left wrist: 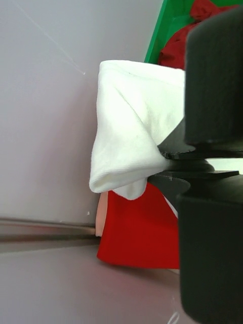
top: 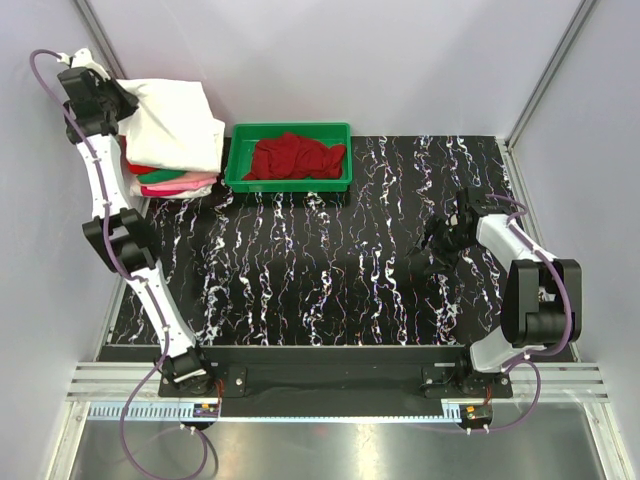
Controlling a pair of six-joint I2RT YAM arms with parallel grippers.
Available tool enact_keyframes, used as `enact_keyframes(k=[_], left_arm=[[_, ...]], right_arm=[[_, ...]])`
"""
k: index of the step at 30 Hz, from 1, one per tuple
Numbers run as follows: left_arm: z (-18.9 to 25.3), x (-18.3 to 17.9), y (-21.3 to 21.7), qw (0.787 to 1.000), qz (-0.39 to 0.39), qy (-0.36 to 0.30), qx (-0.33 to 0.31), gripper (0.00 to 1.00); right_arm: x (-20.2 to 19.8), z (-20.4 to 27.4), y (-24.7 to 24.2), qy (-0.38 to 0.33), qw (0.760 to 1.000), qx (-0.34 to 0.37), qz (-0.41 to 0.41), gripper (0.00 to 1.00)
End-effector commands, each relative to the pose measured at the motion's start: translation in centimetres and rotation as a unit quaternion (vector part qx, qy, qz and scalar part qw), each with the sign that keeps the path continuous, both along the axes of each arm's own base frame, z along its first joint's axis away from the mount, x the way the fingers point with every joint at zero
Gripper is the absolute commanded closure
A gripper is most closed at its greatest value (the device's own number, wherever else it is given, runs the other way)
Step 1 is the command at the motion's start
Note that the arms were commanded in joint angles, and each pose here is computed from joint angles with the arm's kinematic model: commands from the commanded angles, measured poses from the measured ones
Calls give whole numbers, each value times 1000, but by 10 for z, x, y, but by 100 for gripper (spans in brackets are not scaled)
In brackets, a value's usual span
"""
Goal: Fold and stack the t-shirts
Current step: Neatly place the folded tshirt to the corner
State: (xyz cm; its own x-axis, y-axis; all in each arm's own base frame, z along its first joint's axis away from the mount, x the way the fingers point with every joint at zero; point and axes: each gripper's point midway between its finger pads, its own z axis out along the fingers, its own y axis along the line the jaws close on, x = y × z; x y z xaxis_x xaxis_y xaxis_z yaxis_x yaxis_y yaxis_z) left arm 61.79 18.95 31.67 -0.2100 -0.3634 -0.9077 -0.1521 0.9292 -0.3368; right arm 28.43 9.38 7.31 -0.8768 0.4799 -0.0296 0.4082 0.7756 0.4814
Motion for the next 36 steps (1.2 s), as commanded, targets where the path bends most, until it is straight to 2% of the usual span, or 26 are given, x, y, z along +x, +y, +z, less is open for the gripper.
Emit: enact_keyframes(k=[1, 8, 15, 17, 19, 20, 22, 24, 26, 30, 32, 36], left_arm=[[67, 1, 36, 993, 51, -103, 41, 100], [37, 6, 58, 993, 80, -78, 45, 100], [-19, 30, 77, 993, 95, -60, 40, 100], [-32, 37, 81, 992, 103, -57, 41, 87], [-52, 43, 84, 992, 106, -51, 38, 67], [-58, 45, 85, 993, 106, -49, 37, 48], [-69, 51, 82, 994, 93, -51, 34, 28], [-72, 53, 77, 995, 86, -49, 28, 1], [-67, 52, 70, 995, 77, -51, 25, 1], [-28, 39, 56, 995, 74, -63, 33, 1], [0, 29, 49, 992, 86, -72, 49, 1], [20, 11, 44, 988, 125, -54, 79, 1]], right_arm=[[15, 11, 1, -27, 1000, -2, 9, 29], [16, 6, 2, -21, 1000, 1, 9, 30], [15, 2, 2, -15, 1000, 0, 9, 30], [15, 0, 3, -11, 1000, 3, 10, 30], [17, -1, 2, -10, 1000, 2, 10, 30], [16, -2, 2, -9, 1000, 2, 10, 30], [17, -2, 2, -9, 1000, 2, 10, 30], [17, -4, 3, -8, 1000, 2, 9, 30], [17, -5, 3, -7, 1000, 4, 7, 30], [16, -1, 4, -15, 1000, 5, 7, 30], [14, 0, 5, -17, 1000, 7, 8, 30], [12, 8, 7, -29, 999, 13, 13, 30]])
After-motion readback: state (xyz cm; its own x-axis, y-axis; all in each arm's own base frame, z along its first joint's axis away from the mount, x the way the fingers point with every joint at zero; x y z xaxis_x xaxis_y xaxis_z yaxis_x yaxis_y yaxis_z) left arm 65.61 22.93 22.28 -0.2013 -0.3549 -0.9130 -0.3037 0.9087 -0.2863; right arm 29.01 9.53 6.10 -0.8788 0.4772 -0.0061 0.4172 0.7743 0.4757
